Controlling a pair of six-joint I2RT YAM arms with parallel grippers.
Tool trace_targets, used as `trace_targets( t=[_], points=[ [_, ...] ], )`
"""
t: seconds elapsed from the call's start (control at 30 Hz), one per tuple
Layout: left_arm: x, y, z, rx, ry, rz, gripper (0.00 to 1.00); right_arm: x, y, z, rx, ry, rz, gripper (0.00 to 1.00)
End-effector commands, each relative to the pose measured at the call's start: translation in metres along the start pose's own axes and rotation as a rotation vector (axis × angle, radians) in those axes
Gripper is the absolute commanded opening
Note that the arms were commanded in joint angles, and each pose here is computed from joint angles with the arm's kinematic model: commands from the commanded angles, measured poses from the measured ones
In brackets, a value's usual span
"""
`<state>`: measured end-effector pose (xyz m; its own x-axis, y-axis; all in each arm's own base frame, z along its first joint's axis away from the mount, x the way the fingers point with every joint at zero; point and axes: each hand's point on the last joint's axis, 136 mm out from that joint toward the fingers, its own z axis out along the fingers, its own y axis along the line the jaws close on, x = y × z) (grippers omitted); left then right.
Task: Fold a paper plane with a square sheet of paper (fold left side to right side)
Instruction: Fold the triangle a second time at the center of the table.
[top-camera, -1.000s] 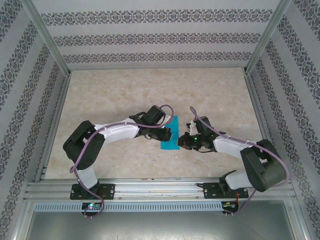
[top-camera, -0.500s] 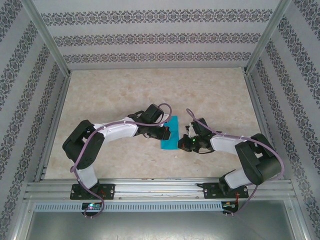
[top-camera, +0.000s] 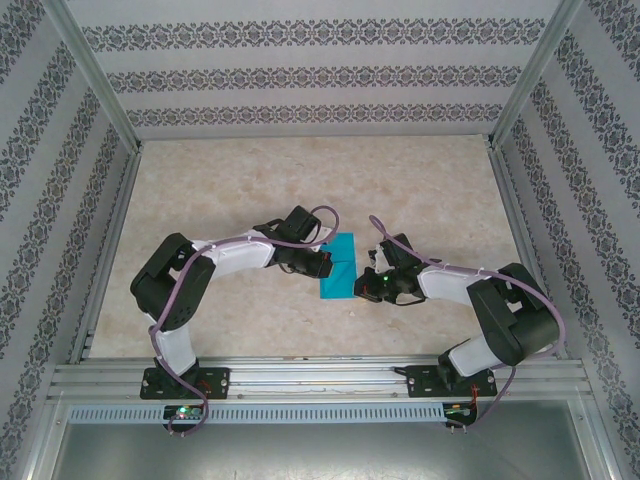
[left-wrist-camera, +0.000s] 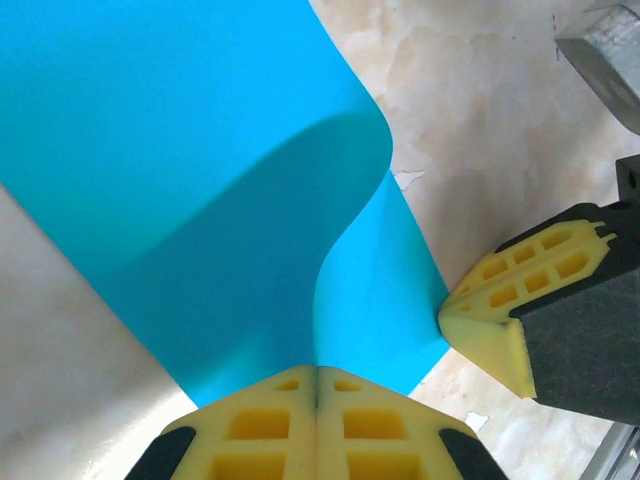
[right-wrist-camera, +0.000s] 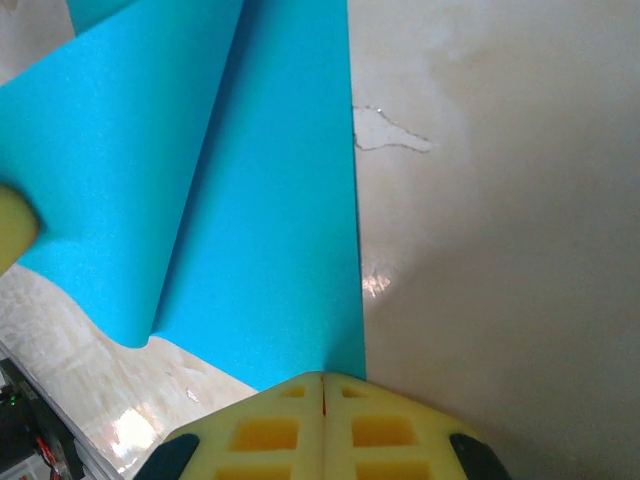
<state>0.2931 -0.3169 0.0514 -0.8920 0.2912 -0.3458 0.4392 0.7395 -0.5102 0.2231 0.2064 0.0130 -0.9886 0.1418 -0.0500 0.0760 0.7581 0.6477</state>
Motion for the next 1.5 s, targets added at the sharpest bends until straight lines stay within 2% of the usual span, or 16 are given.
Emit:
trace_targets(
  t=[0.0, 1.47],
  points=[
    [0.005, 0.013, 0.002, -0.012, 0.019, 0.008, 0.04, 0.015, -0.025, 0.005, 0.109, 0.051, 0.026, 0.00],
    [-0.013, 0.019, 0.011, -0.005, -0.005, 0.024, 0.03, 0.019, -0.031, 0.004, 0.137, 0.061, 0.034, 0.00]
  ],
)
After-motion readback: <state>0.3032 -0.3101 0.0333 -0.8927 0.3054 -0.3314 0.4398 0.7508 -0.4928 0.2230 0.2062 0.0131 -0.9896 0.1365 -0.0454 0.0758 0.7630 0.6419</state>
